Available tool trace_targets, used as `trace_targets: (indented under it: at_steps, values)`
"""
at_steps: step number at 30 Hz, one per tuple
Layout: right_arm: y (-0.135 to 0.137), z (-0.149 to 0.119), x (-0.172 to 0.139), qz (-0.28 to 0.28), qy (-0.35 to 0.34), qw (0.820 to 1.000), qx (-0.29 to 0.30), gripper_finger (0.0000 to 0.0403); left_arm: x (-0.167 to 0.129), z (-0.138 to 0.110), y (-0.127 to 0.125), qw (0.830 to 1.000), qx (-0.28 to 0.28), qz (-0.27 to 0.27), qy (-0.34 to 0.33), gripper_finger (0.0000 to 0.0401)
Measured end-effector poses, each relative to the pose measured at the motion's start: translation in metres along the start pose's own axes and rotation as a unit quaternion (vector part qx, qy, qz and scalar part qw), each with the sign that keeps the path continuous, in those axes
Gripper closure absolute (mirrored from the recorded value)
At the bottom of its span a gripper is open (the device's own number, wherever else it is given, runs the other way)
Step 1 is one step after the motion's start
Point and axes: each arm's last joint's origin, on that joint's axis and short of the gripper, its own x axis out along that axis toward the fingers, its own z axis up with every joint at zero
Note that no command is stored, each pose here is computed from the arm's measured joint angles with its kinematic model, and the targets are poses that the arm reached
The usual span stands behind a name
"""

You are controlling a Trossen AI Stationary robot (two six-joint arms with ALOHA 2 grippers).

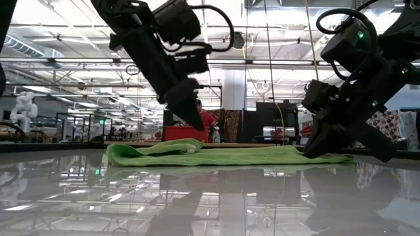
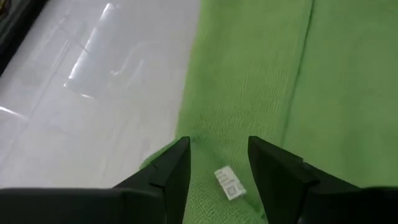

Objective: Roll towel
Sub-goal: Fold the green towel

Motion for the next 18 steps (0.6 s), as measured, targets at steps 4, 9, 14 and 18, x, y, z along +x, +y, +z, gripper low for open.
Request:
trace_targets:
  at_steps: [4, 9, 14, 18]
  values:
    - [0.000, 0.000, 0.000, 0.000, 0.000, 1.000, 0.000, 0.0401, -0.005, 0.004, 0.006, 1.000, -0.030, -0.007, -0.005, 0.0233]
    - [0.000, 0.000, 0.000, 0.000, 0.000, 1.000, 0.000, 0.0401, 0.005, 0.001, 0.009, 0.999, -0.034, -0.004, 0.004, 0.0233]
    - [0.000, 0.000, 0.000, 0.000, -0.001, 1.000, 0.001, 0.0402, 0.019, -0.001, 0.009, 0.999, -0.041, -0.013, -0.001, 0.0233]
    - [0.000, 0.000, 0.000, -0.001, -0.002, 1.000, 0.001, 0.0402, 0.033, -0.010, 0.012, 0.998, -0.053, -0.004, 0.024, 0.0233]
